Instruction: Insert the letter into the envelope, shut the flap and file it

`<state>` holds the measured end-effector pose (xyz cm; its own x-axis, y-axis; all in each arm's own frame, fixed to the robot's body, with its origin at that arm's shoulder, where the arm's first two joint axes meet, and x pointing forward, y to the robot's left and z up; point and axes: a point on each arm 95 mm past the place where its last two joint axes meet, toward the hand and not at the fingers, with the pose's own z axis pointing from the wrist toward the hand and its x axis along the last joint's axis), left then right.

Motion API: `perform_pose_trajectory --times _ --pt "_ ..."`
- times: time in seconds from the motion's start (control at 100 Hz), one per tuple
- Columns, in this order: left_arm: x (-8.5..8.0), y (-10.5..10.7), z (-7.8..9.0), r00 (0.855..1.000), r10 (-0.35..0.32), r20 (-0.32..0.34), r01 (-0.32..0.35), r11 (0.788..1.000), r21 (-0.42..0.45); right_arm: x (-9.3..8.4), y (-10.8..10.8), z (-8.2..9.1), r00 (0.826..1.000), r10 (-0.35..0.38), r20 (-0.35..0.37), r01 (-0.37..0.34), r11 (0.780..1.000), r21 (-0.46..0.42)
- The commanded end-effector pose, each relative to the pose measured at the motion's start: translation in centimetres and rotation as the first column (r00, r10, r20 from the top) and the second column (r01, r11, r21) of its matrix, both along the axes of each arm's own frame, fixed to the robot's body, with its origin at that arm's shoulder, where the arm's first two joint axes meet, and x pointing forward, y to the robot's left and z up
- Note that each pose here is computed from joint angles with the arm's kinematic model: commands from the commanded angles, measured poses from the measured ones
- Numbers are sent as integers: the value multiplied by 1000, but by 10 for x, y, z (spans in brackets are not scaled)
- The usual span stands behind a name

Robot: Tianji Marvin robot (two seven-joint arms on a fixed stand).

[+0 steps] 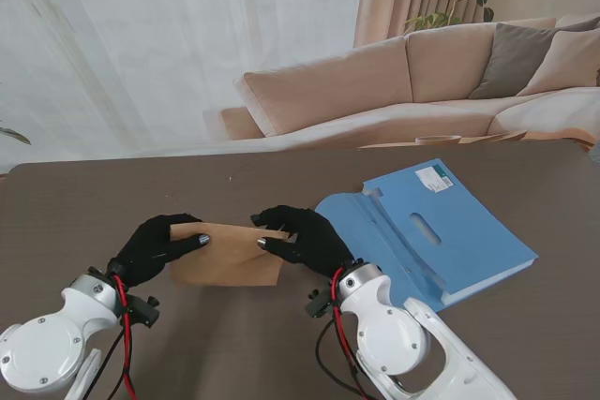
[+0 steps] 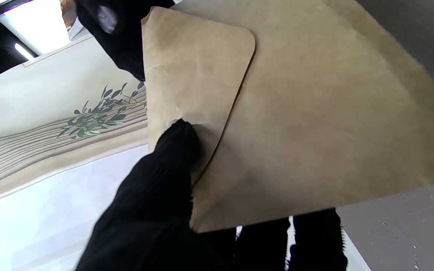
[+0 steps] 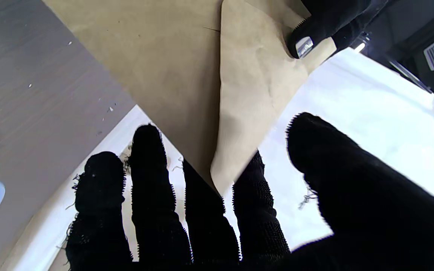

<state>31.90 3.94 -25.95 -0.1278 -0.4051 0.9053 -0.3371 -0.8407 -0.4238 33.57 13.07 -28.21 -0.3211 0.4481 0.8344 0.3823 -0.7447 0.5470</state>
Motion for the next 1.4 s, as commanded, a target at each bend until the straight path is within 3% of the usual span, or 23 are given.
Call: perform_pose_trajectory --times 0.0,0.2,0.34,0.53,0.69,0.76,1.03,1.39 --pt "-3 -5 0 1000 -9 -5 9 1000 -4 -7 -5 4 1000 -8 -4 8 1000 -3" --pt "-3 -7 -1 1000 3 -6 -3 1000 -2 -17 -36 20 995 -93 27 95 992 -86" --pt "-2 -9 -1 1000 0 -10 0 1000 0 -19 -66 26 980 -191 55 198 960 -198" --pt "-2 -11 -1 1000 -10 -11 10 1000 5 -9 -108 27 950 -297 91 310 880 -361" --pt "-1 -11 -1 1000 -14 -7 14 1000 14 4 -137 19 934 -338 116 347 783 -516" --pt "-1 -11 -1 1000 -15 -5 15 1000 18 11 -147 15 931 -346 115 347 746 -569" --pt "-1 -12 -2 1000 -23 -4 24 999 29 32 -178 -5 922 -382 68 316 636 -704" --pt "3 -15 -6 1000 -26 -2 26 999 43 51 -198 -43 913 -404 55 275 510 -815"
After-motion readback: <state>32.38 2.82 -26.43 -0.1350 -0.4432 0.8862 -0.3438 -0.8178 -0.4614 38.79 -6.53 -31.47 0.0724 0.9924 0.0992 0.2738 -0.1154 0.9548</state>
